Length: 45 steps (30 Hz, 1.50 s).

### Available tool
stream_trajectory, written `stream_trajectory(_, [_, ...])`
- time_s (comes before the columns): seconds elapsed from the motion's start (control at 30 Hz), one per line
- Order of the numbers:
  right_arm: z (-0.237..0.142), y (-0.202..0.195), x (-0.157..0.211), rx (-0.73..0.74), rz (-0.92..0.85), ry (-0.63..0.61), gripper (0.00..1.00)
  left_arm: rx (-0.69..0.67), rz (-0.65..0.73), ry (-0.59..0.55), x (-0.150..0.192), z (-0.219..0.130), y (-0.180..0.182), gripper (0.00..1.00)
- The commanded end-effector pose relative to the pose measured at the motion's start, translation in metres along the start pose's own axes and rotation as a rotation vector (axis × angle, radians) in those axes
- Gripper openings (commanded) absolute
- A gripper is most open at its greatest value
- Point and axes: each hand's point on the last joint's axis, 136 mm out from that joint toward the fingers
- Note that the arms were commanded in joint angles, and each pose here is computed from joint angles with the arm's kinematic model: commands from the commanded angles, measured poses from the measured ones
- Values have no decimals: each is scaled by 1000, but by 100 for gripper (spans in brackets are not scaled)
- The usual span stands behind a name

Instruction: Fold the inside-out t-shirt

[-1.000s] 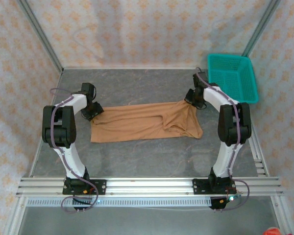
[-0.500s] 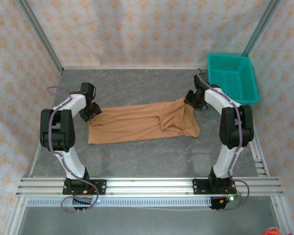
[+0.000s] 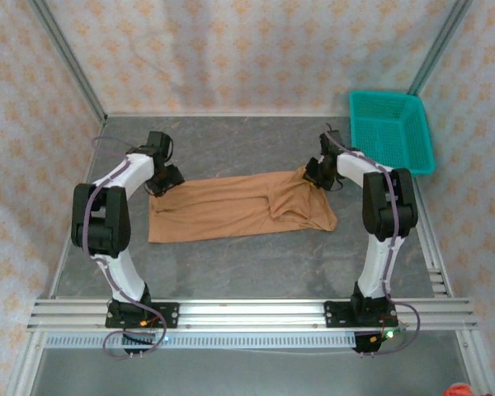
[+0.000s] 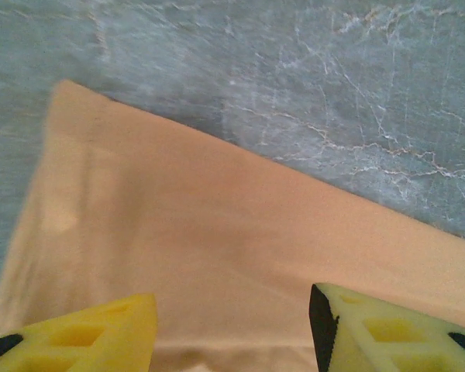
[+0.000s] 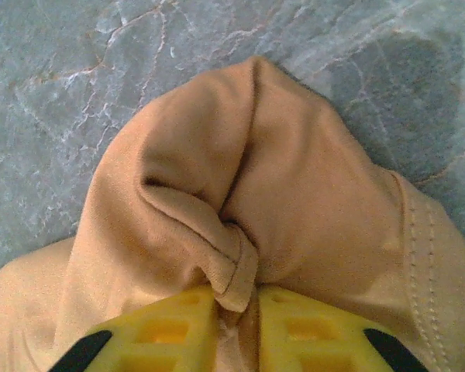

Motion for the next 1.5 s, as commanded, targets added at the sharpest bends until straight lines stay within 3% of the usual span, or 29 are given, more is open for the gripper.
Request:
stream_trajectory(0.0, [-16,15,-13,-29,-14,-49,4,12,-44,71,12,29,5,55])
stream_trajectory(0.23, [-53,1,-25,93,-61,-115,2,-86,-141,101,15,49,61,55])
stream_trajectory(0.43, [-48,-1,-23,92,-56,-90,8,-78,-148,100,20,50,62,55])
stream_trajectory(0.47, [-45,0,-21,82,-54,-77,12,-70,-149,102,21,51,61,55])
stream_trajectory(0.57, [-38,4,-18,52,-46,-58,42,-60,-139,104,21,49,56,55])
stream_trajectory(0.63, [-40,6,-15,49,-48,-49,50,-42,-125,72,13,34,49,56])
stream_trajectory(0.77, [-50,13,5,8,-39,-28,50,-60,-86,37,6,14,43,58])
stream_trajectory(1.0, [-38,53,70,-68,-159,39,37,-58,-26,-32,-4,-22,26,58])
stream_trajectory(1.23, [-9,73,82,-78,-200,103,36,-43,-18,-28,-3,-23,19,58])
stream_trajectory(1.47, [-5,58,132,-29,-267,170,36,-48,-17,-22,-2,-19,20,58])
Point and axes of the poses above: each hand's point on the last joint's axis, 136 mm out from that joint toward the fingers, its own z axis out along the fingers, its own y axis along the line the jaws close on, x = y × z, and after that the axes turned 3 degrees about z, right-handed
